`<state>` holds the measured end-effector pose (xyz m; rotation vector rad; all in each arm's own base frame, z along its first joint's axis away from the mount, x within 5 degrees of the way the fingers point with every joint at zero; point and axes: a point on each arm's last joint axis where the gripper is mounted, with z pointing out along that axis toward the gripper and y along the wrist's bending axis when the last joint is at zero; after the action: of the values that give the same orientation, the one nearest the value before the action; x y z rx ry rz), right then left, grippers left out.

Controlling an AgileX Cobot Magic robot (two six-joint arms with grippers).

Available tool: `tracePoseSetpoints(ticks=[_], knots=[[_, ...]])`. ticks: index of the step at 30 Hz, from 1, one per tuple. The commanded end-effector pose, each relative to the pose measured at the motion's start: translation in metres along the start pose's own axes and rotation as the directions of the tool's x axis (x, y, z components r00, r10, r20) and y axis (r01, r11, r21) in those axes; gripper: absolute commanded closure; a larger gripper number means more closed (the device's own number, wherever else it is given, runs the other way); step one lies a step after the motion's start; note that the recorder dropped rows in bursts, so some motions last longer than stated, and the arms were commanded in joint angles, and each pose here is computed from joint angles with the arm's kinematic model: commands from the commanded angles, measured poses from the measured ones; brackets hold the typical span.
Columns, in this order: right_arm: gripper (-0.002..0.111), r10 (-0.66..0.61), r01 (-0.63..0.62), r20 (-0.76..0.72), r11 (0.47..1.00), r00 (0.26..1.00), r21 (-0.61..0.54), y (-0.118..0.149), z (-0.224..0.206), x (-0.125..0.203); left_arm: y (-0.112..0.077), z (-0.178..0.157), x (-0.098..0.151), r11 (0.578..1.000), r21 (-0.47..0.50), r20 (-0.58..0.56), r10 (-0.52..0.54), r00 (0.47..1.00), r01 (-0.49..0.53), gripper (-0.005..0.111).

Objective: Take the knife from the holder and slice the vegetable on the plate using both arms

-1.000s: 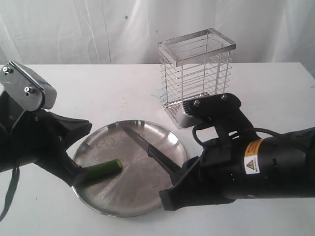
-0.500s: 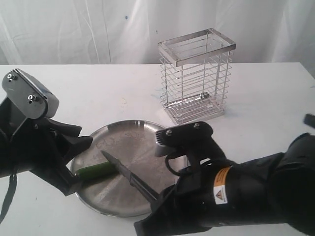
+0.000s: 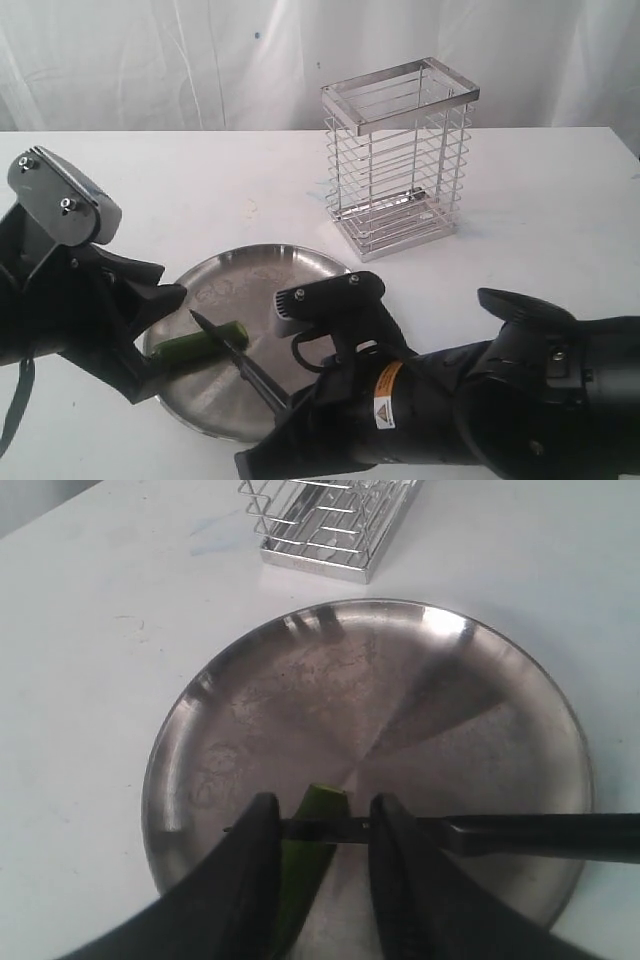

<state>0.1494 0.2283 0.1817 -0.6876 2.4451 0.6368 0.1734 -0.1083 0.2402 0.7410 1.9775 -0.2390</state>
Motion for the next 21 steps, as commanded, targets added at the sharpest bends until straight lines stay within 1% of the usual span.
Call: tracePoseSetpoints(ticks=[1,2,5,7,9,10,14,15,18,21], knots=[[0.108,0.002,-0.001,0.069,1.0,0.998,-0.013,-0.001,-0.002,-0.007,-0.001,0.001,0.003,0.987,0.017,-0.048,0.163,0.985,-0.162,0.07],[0.108,0.014,-0.013,0.086,1.0,0.996,-0.011,-0.003,-0.003,-0.009,-0.001,0.002,0.005,0.975,0.024,-0.056,0.222,0.973,-0.221,0.07],[0.108,0.058,-0.058,0.154,0.998,0.986,-0.006,-0.013,-0.008,-0.02,-0.002,0.007,0.01,0.966,0.048,-0.108,0.257,0.96,-0.254,0.07],[0.108,0.082,-0.084,0.183,0.996,0.98,0.008,-0.021,-0.012,-0.025,-0.003,0.014,0.017,0.953,0.077,-0.153,0.302,0.941,-0.294,0.07],[0.108,0.1,-0.106,0.196,0.994,0.975,0.022,-0.028,-0.014,-0.028,-0.004,0.025,0.021,0.935,0.097,-0.169,0.354,0.92,-0.342,0.07],[0.108,0.105,-0.112,0.203,0.993,0.974,0.024,-0.03,-0.016,-0.03,-0.004,0.032,0.023,0.925,0.102,-0.167,0.378,0.91,-0.366,0.067],[0.108,0.106,-0.113,0.221,0.994,0.969,0.017,-0.029,-0.022,-0.032,-0.003,0.059,0.028,0.9,0.095,-0.141,0.436,0.889,-0.426,0.049],[0.108,0.106,-0.112,0.225,0.994,0.969,0.015,-0.029,-0.023,-0.032,-0.002,0.066,0.028,0.903,0.097,-0.154,0.429,0.89,-0.418,0.047],[0.108,0.103,-0.108,0.241,0.994,0.965,0.008,-0.028,-0.028,-0.034,0.004,0.086,0.03,0.928,0.102,-0.22,0.373,0.901,-0.359,0.048],[0.108,0.098,-0.102,0.252,0.995,0.963,0.003,-0.027,-0.033,-0.035,0.009,0.099,0.025,0.936,0.109,-0.256,0.351,0.901,-0.334,0.048]])
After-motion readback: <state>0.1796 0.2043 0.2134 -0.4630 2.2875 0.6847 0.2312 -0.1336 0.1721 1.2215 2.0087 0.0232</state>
